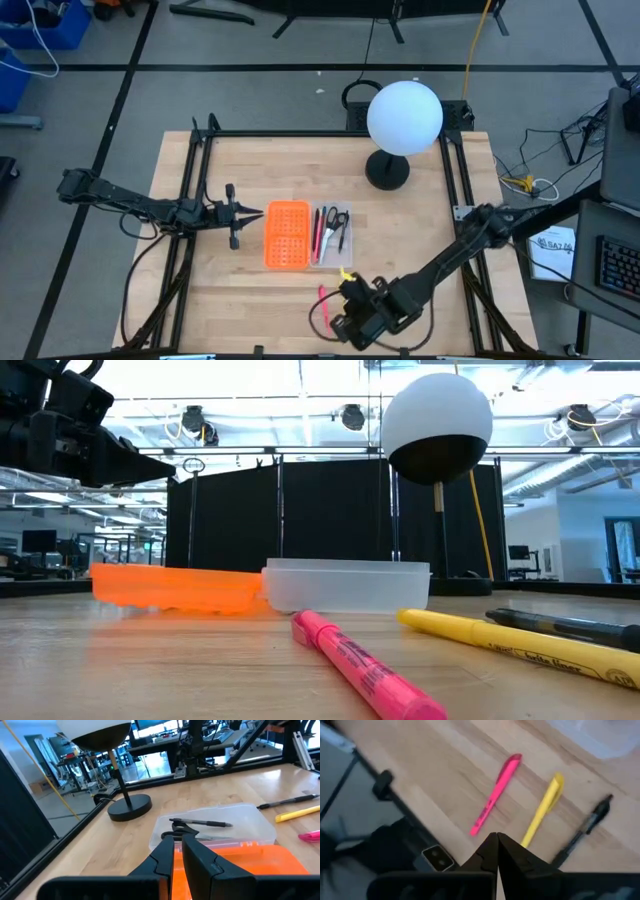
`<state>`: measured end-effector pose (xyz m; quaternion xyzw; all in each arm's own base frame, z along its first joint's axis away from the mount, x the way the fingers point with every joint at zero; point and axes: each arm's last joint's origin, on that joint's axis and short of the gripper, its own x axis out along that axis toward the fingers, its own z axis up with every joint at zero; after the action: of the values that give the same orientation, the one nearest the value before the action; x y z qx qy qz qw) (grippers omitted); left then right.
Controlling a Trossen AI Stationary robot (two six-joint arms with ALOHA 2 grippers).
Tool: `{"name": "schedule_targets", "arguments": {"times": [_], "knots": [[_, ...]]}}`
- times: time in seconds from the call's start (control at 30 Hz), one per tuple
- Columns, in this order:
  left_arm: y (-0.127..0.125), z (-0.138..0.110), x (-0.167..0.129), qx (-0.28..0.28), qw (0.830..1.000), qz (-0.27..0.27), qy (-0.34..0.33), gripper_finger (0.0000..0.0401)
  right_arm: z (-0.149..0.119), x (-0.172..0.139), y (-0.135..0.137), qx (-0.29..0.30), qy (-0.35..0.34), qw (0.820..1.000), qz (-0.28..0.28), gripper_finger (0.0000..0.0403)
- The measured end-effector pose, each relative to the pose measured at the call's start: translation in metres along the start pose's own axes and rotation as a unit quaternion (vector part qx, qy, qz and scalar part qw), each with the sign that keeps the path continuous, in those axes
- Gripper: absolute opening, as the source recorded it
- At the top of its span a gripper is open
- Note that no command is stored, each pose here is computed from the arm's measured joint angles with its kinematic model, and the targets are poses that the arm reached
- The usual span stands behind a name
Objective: Pick & place school supplies into a supply box
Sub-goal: Put the black pen into the orange supply box
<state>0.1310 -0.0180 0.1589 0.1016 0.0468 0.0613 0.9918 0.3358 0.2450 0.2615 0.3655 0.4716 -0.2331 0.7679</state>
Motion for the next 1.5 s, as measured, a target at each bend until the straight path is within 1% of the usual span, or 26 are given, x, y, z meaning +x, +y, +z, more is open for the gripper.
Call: {"name": "schedule_targets", "arguments": {"times": [0.07,0.13,0.2,0.3,0.37,0.53,0.63,0.73,0.83,0.9,0.97,1.03,1.1,1.17,1.33,1.5], "knots": [[0.0,0.0,0.0,0.001,1.0,0.0,0.001,0.0047,-0.002,0.005,0.002,0.032,0.003,0.999,-0.04,0.0],[0.0,-0.001,0.0,0.002,1.0,-0.001,0.003,0.0047,-0.005,0.012,-0.002,0.077,0.011,0.994,-0.082,0.0],[0.0,-0.001,0.0,0.004,1.0,-0.001,0.003,0.0047,-0.008,0.02,-0.005,0.111,0.021,0.988,-0.108,0.0],[0.0,-0.001,0.0,0.004,1.0,-0.001,0.004,0.0047,-0.013,0.03,-0.008,0.138,0.054,0.979,-0.141,0.0],[0.0,-0.001,0.0,0.005,1.0,-0.001,0.005,0.0047,-0.016,0.035,-0.01,0.143,0.07,0.974,-0.161,0.0],[0.0,-0.001,0.0,0.005,1.0,-0.001,0.003,0.0047,-0.017,0.038,-0.01,0.131,0.074,0.977,-0.154,0.0002],[0.0,-0.001,0.0,0.004,1.0,-0.001,0.002,0.0047,-0.016,0.038,-0.011,0.13,0.063,0.977,-0.156,0.002],[0.0,0.0,0.0,0.001,1.0,-0.002,0.002,0.0047,-0.015,0.039,-0.01,0.126,0.04,0.98,-0.151,0.0055],[0.0,-0.001,0.0,-0.001,1.0,-0.002,0.002,0.0047,-0.015,0.039,-0.011,0.124,0.037,0.98,-0.153,0.0099],[0.0,0.0,0.0,-0.004,1.0,-0.002,0.002,0.0047,-0.016,0.042,-0.013,0.138,0.037,0.977,-0.156,0.0126],[0.0,-0.001,0.0,-0.004,1.0,-0.002,0.002,0.0047,-0.018,0.048,-0.018,0.153,0.049,0.973,-0.167,0.0146],[0.0,-0.001,0.0,-0.004,1.0,-0.002,0.002,0.0047,-0.021,0.057,-0.024,0.159,0.081,0.967,-0.18,0.0159],[0.0,-0.001,0.0,-0.005,1.0,-0.002,0.003,0.0047,-0.025,0.067,-0.032,0.171,0.112,0.959,-0.195,0.0165],[0.0,-0.001,0.0,-0.006,1.0,-0.002,0.003,0.0047,-0.029,0.077,-0.04,0.178,0.127,0.953,-0.209,0.0168],[0.0,0.0,0.0,-0.006,1.0,-0.002,0.002,0.0047,-0.032,0.093,-0.05,0.18,0.126,0.956,-0.193,0.0169],[0.0,0.0,0.0,-0.001,1.0,-0.001,0.002,0.0047,-0.029,0.1,-0.053,0.171,0.119,0.961,-0.182,0.0169]]}}
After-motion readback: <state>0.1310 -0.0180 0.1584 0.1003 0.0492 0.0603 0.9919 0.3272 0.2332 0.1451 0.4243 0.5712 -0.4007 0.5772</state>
